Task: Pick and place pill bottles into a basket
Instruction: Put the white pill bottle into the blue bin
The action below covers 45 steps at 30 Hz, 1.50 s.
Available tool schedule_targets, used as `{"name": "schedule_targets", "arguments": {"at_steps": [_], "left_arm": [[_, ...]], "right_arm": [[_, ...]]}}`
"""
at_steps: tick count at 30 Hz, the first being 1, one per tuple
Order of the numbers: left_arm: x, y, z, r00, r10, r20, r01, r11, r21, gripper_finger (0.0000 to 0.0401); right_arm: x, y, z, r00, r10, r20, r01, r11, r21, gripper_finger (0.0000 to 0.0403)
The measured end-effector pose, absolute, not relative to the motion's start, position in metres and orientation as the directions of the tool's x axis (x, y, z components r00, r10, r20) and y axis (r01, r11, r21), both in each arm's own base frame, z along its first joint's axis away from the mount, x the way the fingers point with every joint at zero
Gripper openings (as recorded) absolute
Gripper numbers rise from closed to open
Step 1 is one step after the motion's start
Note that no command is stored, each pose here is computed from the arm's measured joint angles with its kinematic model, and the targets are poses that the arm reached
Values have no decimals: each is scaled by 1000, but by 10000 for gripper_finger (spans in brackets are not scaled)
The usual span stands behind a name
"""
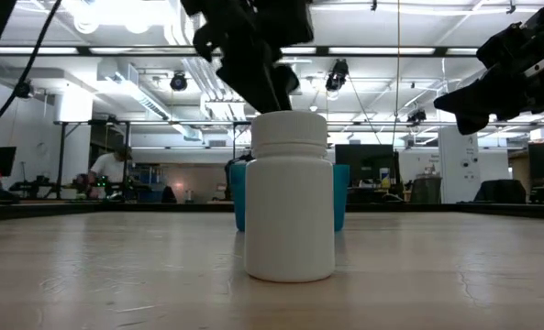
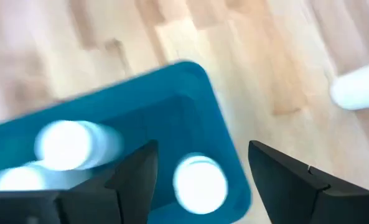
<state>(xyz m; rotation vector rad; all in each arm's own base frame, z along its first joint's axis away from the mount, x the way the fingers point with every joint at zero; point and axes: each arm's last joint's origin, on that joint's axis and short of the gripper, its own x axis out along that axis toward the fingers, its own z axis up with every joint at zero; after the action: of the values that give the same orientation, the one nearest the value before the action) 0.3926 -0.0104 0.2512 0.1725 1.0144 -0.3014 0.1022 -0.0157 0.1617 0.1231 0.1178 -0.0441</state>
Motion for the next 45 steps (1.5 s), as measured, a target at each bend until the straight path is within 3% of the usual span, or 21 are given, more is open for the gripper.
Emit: {"name": "schedule_targets", "arguments": {"at_steps": [4, 11, 20, 31, 40, 45], "left_arm": [[379, -21, 276, 546, -58, -836, 295, 947, 127, 201], [351, -48, 316, 632, -98, -769, 339, 927, 161, 119], [310, -73, 328, 733, -86, -675, 336, 908, 249, 7], [247, -77, 301, 854, -183, -488, 326, 918, 227, 1], [216, -73, 262, 880, -220, -422, 327, 924, 200, 1], [209, -70, 254, 885, -224, -408, 318, 931, 181, 1]], "right_arm": [[102, -16, 161, 992, -35, -124, 50, 991, 121, 8], [103, -16, 160, 990, -31, -141, 49, 991, 128, 8], [104, -15, 159, 989, -23, -147, 43, 990, 137, 9], [109, -13, 167, 994, 85, -75, -72, 985, 156, 8], [121, -5, 188, 957, 255, 136, -271, 957, 109, 8], [136, -5, 216, 958, 264, 110, -275, 956, 100, 8]]}}
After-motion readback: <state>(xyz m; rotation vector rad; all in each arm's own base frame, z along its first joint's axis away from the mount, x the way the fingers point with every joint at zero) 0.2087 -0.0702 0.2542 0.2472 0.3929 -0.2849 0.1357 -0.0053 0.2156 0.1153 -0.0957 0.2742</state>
